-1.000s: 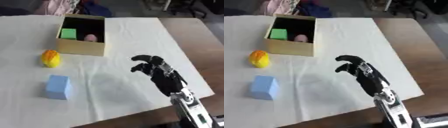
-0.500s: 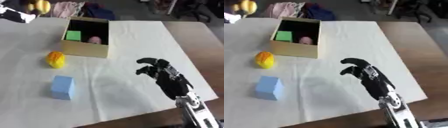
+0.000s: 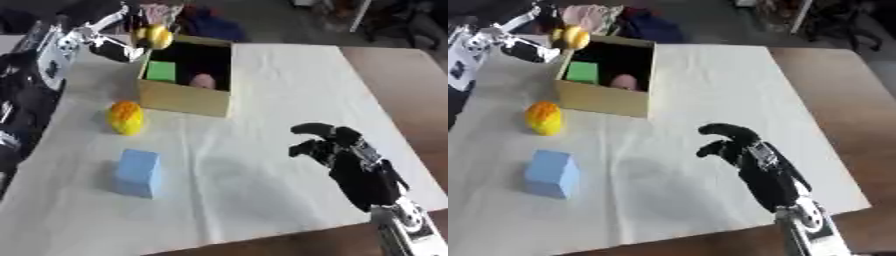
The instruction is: Pick up objects on the table and place them in the box.
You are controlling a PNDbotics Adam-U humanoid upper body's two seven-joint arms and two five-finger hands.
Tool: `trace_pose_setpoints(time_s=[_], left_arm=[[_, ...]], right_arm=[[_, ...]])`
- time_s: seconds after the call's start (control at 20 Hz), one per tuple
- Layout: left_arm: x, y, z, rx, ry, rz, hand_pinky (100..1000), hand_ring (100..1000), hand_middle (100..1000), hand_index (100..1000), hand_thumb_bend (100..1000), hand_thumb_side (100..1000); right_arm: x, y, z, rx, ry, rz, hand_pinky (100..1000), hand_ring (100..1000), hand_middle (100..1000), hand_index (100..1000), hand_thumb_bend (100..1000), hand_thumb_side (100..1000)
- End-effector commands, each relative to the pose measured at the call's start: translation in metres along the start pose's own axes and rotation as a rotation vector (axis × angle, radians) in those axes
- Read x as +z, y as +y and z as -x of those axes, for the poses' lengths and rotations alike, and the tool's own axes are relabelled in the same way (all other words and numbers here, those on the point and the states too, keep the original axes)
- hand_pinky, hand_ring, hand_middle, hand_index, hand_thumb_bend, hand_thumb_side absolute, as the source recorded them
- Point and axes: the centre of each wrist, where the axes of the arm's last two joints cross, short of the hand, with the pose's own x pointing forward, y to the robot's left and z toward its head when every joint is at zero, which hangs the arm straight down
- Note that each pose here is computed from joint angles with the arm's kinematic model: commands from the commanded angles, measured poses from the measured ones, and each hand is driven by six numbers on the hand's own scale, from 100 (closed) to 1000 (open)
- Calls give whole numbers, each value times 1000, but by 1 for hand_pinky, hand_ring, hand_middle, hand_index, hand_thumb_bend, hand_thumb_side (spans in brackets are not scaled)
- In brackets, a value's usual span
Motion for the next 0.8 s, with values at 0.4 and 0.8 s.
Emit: trace_pose_setpoints(time_s=[0.4,0.8], left_arm=[[1,22,-2,-122,-83,-51,808,769,813,905,444,220],[52,69,9,-122,-146,-50,747,657,674,813,383,168]], right_arm=[[-2,-3,-5,9,-19,-4,831,674,808,827,100,956],[2,-8,-5,27,-7,14,832,675,809,827,100,955]])
